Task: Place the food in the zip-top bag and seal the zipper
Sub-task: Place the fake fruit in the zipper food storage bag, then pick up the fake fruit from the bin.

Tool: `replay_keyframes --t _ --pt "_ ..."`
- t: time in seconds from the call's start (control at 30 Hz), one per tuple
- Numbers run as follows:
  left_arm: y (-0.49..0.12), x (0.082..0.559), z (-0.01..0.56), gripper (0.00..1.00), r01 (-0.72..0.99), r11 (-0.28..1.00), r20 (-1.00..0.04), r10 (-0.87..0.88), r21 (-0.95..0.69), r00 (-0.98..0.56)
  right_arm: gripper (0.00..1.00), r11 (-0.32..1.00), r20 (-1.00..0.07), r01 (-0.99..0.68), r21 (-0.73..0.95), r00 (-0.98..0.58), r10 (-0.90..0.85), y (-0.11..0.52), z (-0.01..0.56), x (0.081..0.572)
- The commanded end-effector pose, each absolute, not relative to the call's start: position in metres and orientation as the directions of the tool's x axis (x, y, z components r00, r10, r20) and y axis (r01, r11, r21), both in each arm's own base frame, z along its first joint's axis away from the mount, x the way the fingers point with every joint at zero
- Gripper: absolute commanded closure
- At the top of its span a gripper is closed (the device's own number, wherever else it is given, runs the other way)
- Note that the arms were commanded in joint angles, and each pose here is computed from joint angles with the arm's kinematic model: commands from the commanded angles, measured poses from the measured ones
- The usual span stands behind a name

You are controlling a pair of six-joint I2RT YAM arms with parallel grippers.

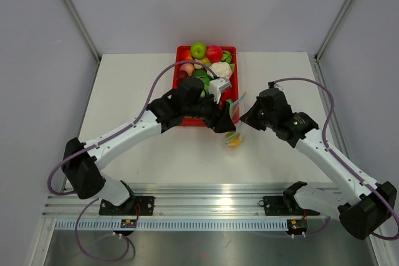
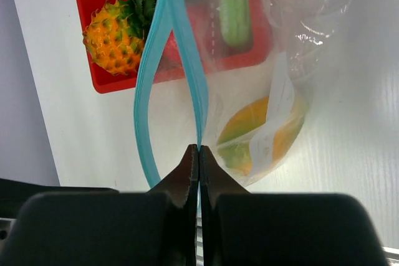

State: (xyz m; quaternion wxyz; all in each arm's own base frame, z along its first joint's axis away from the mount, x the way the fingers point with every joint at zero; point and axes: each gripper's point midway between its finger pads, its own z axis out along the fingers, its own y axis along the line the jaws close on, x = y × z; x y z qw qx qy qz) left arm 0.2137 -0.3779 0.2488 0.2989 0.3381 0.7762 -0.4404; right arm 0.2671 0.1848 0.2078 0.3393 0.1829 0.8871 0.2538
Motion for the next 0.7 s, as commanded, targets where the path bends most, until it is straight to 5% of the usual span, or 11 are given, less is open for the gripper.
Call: replay_keyframes --t 0.0,0.13,0.37,0.67 --pt "-0.367 0.211 0.277 0.34 0.832 0.372 -0.816 0.256 -0.411 -0.518 1.0 0.807 -0.528 0.153 0.57 -0.684 0.503 0.177 0.211 0.268" --pt "-0.361 0.23 0.27 0.18 0.795 0.45 -0.806 0.233 -0.406 -0.544 1.0 0.812 -0.526 0.157 0.562 -0.69 0.497 0.173 0.207 0.263" --pt "-0.352 0.276 0.242 0.17 0.661 0.624 -0.748 0.177 -0.417 -0.639 1.0 0.857 -0.574 0.213 0.469 -0.664 0.479 0.144 0.198 0.252" --pt "-0.333 0.341 0.222 0.14 0.498 0.847 -0.722 0.226 -0.186 -0.654 1.0 0.892 -0.645 0.257 0.372 -0.62 0.448 0.107 0.206 0.246"
